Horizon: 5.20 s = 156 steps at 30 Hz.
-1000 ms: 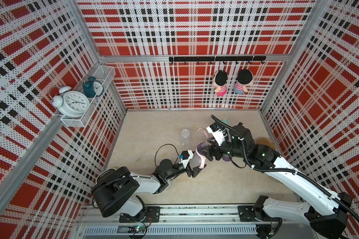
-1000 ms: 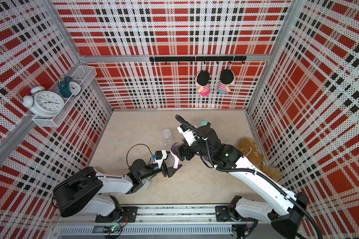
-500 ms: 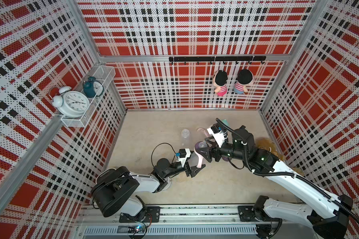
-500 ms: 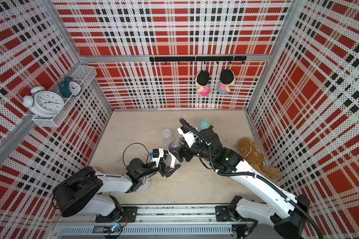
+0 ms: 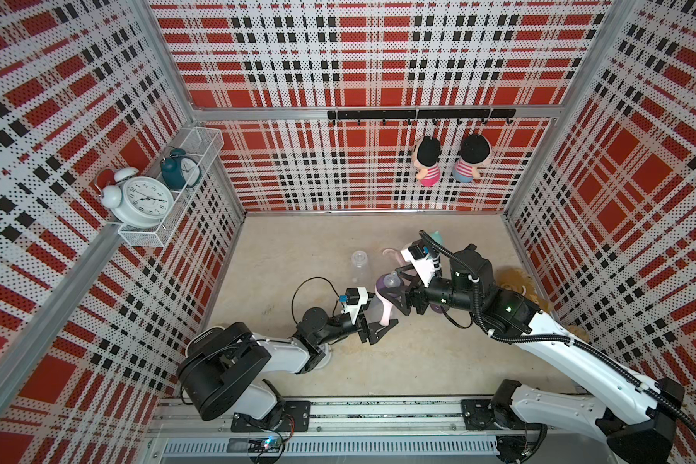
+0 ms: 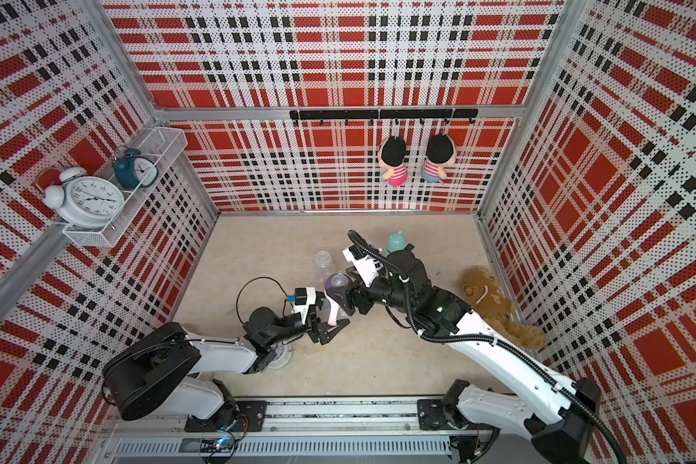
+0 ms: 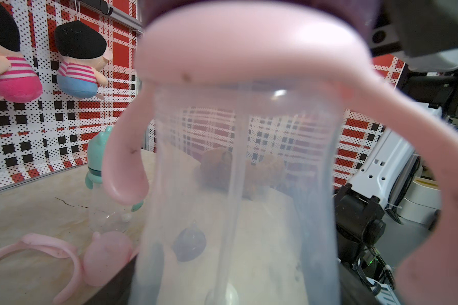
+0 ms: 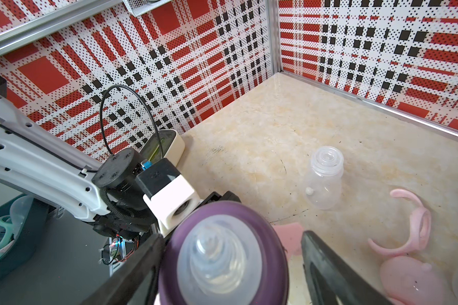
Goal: Assemble the baby bottles
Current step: Screw the nipple onto the baby bottle.
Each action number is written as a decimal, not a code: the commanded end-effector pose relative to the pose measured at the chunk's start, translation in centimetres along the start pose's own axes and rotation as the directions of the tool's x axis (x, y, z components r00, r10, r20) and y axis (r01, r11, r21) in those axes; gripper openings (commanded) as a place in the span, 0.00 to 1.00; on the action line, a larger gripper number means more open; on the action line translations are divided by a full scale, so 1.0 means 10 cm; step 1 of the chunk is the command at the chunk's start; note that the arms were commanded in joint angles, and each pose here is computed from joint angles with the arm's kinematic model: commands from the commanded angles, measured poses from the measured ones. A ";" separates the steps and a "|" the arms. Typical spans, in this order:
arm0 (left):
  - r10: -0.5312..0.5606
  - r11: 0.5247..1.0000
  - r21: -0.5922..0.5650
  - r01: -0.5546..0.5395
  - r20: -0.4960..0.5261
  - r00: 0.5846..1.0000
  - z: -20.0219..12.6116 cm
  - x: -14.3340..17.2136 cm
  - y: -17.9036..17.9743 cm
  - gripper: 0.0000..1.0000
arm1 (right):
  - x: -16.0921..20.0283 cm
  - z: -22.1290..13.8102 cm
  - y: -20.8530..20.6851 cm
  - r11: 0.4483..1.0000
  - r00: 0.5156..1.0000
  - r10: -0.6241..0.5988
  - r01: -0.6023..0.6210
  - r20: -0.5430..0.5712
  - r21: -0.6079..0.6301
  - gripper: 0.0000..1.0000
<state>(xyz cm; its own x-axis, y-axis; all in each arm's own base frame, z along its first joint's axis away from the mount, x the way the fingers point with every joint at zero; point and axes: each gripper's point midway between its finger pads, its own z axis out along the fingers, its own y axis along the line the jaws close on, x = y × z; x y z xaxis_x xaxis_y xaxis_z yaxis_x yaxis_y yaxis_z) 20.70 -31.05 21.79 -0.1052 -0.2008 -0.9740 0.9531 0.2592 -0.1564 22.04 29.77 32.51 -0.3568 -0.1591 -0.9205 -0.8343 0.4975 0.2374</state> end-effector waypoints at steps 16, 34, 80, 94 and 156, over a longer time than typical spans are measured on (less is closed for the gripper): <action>0.030 0.999 0.030 -0.032 0.065 0.997 0.02 -0.19 -0.02 0.00 | -0.05 0.07 0.00 0.999 0.999 -0.049 0.049 -0.003 -0.003 0.81; 0.067 0.989 -0.140 -0.056 0.073 0.995 0.03 -0.29 0.22 0.00 | -0.03 0.10 -0.12 0.996 0.999 0.020 -0.018 -0.024 0.086 0.63; 0.049 0.993 0.104 -0.050 0.008 0.999 0.11 -0.34 -0.21 0.00 | -0.09 -0.11 0.19 0.994 1.000 -0.013 0.016 0.025 -0.111 0.83; 0.026 0.994 0.111 -0.025 -0.008 1.000 0.10 -0.30 -0.16 0.00 | -0.09 -0.09 0.12 0.996 0.998 -0.045 0.047 0.040 -0.072 0.79; 0.070 0.990 0.123 -0.065 -0.040 0.997 0.16 -0.33 -0.20 0.00 | -0.15 -0.45 0.15 0.996 0.995 -0.043 0.050 0.095 -0.079 0.92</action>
<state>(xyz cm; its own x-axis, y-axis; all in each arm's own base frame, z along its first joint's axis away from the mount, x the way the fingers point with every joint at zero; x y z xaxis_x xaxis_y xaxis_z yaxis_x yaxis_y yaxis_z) 21.60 -32.21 23.07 -0.0727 -0.1002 -0.9923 0.9521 0.2893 -0.0989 21.60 26.05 34.74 -0.3426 -0.0717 -0.9367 -0.7890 0.5632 0.2455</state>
